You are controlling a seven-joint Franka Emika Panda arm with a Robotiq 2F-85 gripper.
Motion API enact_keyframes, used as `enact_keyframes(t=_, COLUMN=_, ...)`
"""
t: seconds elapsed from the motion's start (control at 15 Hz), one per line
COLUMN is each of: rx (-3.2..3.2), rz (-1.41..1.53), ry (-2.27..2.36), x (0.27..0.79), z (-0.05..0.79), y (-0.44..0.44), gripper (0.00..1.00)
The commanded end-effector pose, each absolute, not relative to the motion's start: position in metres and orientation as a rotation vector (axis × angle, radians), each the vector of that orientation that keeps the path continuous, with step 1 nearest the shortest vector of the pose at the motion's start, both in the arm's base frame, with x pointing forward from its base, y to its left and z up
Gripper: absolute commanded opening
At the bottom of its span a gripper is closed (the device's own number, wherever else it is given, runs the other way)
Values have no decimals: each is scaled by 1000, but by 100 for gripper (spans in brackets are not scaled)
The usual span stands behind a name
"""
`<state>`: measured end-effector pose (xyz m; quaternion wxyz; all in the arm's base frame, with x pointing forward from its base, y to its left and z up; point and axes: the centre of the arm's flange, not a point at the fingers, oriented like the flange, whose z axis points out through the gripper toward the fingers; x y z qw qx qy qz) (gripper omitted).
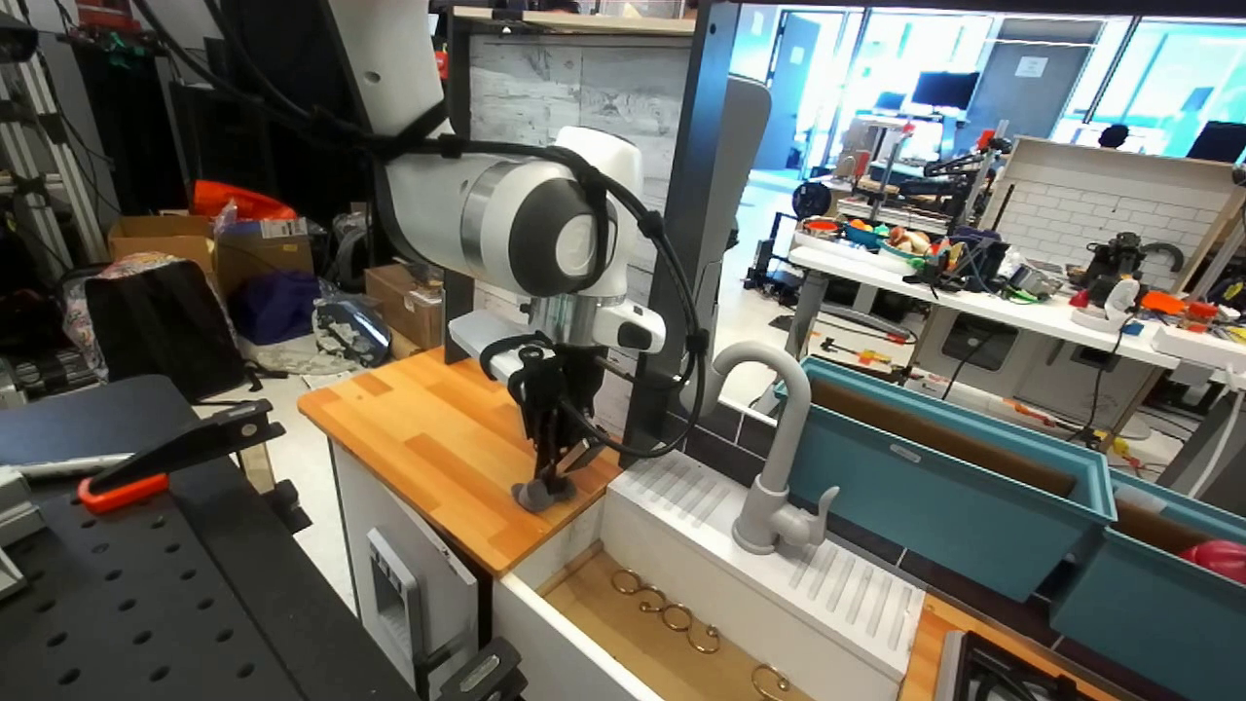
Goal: Move the stuffed animal to the edge next to the sink
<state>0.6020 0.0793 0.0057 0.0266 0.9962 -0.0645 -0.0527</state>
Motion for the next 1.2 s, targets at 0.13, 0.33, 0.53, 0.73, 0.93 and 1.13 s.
enact_keyframes(t=0.13, rx=3084, rz=-177, ry=-108, x=594, z=13, y=100, gripper=65)
enact_keyframes(t=0.33, rx=3065, rz=-195, ry=-92, x=582, z=25, y=115, gripper=88)
enact_keyframes(t=0.53, rx=3037, rz=-221, ry=-103, x=561, z=48, y=129, gripper=100)
enact_keyframes(t=0.73, rx=3024, rz=-240, ry=-96, x=540, z=80, y=152, gripper=100)
enact_keyframes(t=0.93, rx=3003, rz=-272, ry=-118, x=526, z=108, y=174, gripper=100)
enact_keyframes(t=1.13, rx=3019, rz=-266, ry=-118, x=535, z=98, y=181, gripper=100)
